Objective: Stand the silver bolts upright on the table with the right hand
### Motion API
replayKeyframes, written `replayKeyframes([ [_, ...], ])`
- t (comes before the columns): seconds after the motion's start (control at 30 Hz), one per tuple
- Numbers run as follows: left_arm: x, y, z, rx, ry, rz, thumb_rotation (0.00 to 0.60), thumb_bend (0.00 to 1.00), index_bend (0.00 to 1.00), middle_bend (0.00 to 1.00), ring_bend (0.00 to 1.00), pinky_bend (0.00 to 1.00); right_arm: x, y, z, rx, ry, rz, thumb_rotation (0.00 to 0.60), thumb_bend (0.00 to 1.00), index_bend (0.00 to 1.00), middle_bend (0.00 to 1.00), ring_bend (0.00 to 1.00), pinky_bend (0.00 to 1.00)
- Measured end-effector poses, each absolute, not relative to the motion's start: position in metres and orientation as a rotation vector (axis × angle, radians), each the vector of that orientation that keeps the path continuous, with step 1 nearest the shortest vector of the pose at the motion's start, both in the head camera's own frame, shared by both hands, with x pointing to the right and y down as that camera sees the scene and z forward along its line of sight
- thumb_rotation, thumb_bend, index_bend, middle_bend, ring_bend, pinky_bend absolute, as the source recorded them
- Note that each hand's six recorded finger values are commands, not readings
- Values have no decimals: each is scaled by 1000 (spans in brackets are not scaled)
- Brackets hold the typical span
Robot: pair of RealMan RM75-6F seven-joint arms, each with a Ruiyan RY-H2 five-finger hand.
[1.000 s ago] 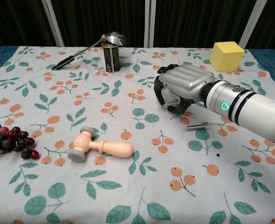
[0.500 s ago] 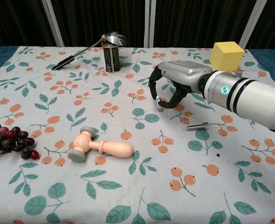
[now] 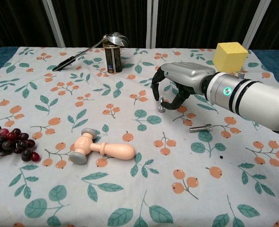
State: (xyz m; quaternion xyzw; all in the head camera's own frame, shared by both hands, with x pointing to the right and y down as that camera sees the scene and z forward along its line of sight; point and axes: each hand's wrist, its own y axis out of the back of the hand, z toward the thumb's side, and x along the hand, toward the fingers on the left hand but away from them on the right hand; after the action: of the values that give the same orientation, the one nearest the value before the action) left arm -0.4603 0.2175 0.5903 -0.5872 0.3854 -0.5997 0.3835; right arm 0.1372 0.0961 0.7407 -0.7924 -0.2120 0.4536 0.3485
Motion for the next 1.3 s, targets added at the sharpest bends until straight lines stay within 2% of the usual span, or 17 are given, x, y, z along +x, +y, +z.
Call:
replayKeyframes([
  [0.33, -460, 220, 589, -1502, 991, -1529, 600, 0, 231, 127, 1, 0, 138, 96, 740, -2045, -550, 1175, 600, 306, 452, 232, 0, 0],
  [0.5, -460, 219, 589, -1500, 992, -1525, 600, 0, 231, 127, 2, 0, 138, 97, 735, -2041, -546, 1161, 600, 309, 378, 209, 0, 0],
  [0.73, -460, 219, 589, -1500, 989, -1522, 600, 0, 231, 127, 1, 0, 163, 81, 704, -1981, -603, 1132, 600, 309, 358, 209, 0, 0],
  [0.83, -458, 218, 588, -1500, 987, -1516, 600, 0, 231, 127, 1, 0, 183, 66, 696, -1927, -642, 1167, 600, 238, 356, 210, 0, 0],
  [0.97, -457, 218, 587, -1498, 985, -1515, 600, 0, 232, 127, 1, 0, 198, 51, 703, -1860, -638, 1242, 600, 177, 389, 210, 0, 0],
  [1.3, -457, 220, 585, -1489, 985, -1528, 600, 0, 232, 127, 1, 0, 195, 41, 739, -1699, -451, 1349, 600, 181, 448, 211, 0, 0],
])
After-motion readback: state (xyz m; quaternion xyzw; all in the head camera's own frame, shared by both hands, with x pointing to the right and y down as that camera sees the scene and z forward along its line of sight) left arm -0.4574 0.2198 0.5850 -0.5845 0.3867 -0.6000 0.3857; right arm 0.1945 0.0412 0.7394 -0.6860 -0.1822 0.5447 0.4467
